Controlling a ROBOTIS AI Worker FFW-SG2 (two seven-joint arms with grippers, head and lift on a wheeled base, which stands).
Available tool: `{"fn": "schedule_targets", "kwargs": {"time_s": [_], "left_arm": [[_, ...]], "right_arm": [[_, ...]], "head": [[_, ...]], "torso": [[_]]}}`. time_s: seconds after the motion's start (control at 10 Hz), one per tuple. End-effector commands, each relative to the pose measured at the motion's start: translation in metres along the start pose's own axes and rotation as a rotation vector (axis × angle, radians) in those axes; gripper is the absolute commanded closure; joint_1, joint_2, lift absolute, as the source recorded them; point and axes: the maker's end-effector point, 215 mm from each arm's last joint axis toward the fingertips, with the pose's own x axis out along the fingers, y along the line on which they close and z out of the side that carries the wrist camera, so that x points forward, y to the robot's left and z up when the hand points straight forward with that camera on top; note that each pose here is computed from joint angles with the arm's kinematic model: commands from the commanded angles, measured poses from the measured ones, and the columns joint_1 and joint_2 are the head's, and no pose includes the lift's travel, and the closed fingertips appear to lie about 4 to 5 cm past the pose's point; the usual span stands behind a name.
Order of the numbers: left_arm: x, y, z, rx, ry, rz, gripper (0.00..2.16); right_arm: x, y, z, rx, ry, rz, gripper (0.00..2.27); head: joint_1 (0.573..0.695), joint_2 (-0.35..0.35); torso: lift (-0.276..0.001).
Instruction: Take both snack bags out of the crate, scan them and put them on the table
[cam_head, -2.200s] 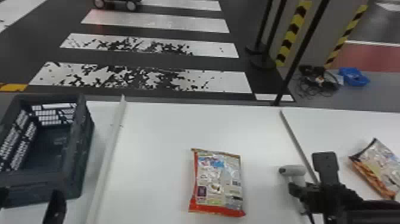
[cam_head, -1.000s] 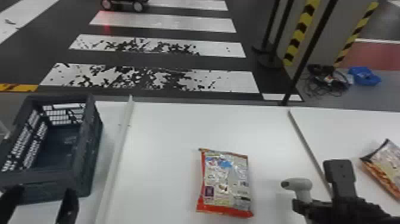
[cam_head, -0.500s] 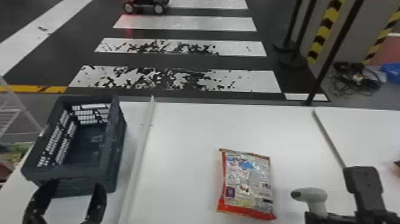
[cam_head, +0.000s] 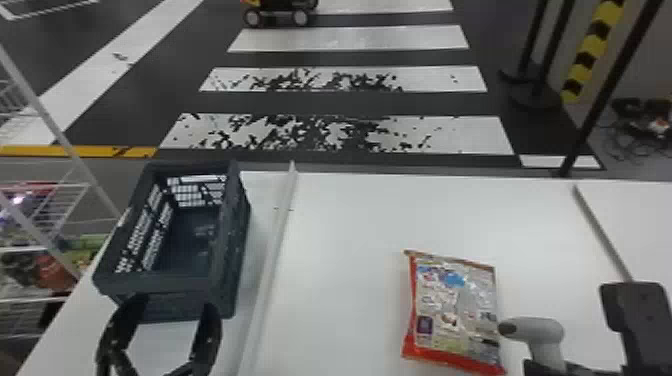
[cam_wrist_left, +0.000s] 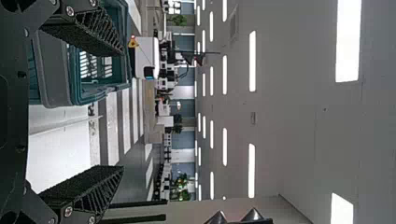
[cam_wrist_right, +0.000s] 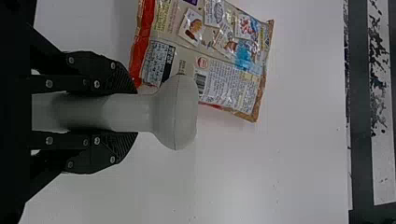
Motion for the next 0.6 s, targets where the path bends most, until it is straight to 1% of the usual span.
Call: {"fn": "schedule_targets", "kwargs": {"time_s": [0.0,0.3,0.5], "left_arm": [[0.000,0.000,-0.001,0.000,0.001,0.000,0.14],[0.000,0.000,0.000,0.001,0.001,-0.001,0.14],[0.000,0.000,0.001,0.002,-0.003,-0.002,0.14]], "right_arm": [[0.001,0.012,0.004,-0.008,-0.010,0.020,2.25],[0.003,0.028,0.021,-0.016,-0.049,0.050,2.25],[0.009,0.033,0.022,-0.018,-0.047,0.058,2.25]], "head": [[0.695,0.119],[0.695,0.158],[0.695,0.171]], "torso": [[-0.094],[-0.094],[-0.094]]}}
